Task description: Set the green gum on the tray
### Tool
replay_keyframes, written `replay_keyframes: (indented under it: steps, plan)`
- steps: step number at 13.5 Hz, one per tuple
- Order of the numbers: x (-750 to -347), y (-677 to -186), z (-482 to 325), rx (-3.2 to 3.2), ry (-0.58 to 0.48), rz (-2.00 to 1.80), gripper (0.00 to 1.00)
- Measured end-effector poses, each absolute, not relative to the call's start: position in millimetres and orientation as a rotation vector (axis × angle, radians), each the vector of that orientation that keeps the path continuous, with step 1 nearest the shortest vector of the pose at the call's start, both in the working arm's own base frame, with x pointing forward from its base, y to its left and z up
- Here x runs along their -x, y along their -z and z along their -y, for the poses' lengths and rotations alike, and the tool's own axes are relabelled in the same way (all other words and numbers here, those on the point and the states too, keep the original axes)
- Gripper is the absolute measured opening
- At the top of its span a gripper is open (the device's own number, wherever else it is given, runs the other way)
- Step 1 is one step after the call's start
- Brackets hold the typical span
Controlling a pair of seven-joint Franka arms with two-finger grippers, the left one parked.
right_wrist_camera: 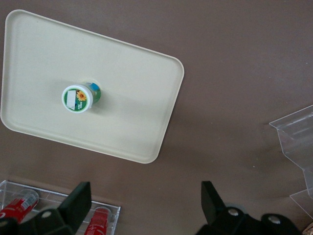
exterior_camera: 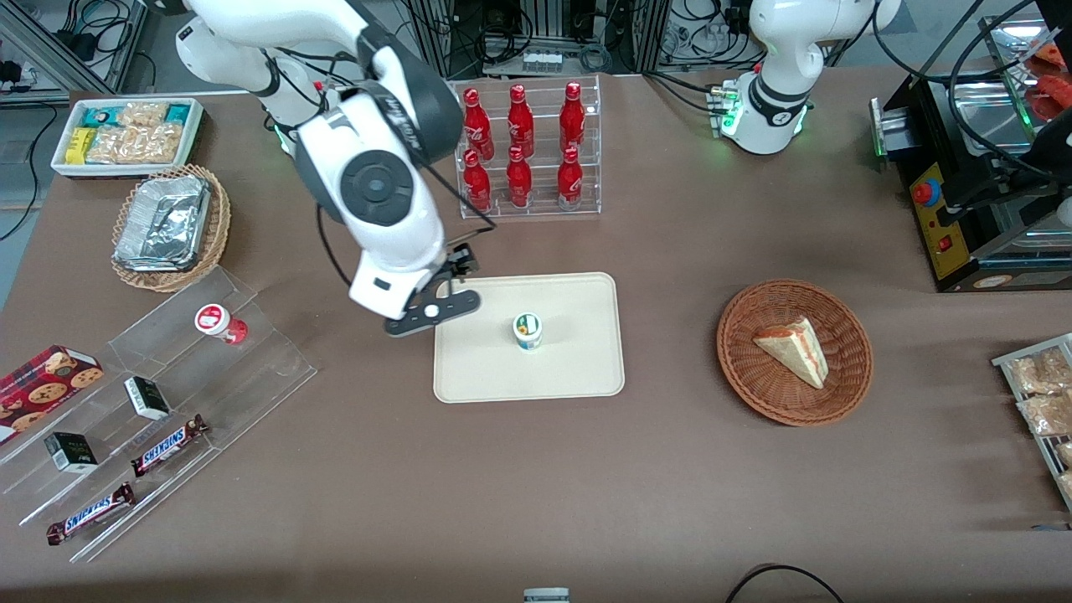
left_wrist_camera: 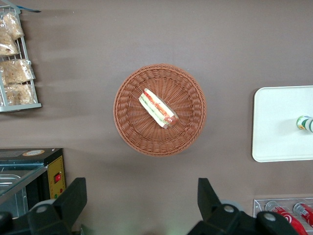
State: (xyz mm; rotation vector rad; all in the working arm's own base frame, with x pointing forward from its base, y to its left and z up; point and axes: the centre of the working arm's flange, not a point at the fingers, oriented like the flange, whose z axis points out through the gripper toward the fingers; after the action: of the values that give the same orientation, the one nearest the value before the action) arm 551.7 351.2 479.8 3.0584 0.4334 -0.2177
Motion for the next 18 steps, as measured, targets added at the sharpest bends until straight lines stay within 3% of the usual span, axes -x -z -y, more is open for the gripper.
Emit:
replay_keyframes:
  steps: [8, 14, 18]
  plan:
    - [-585, -511, -220, -3.115, 0.212, -0.149, 1.00]
    - [-606, -514, -82, -3.168, 0.232, -0.228, 1.00]
    - [-595, -536, -32, -3.179, 0.190, -0.188, 1.00]
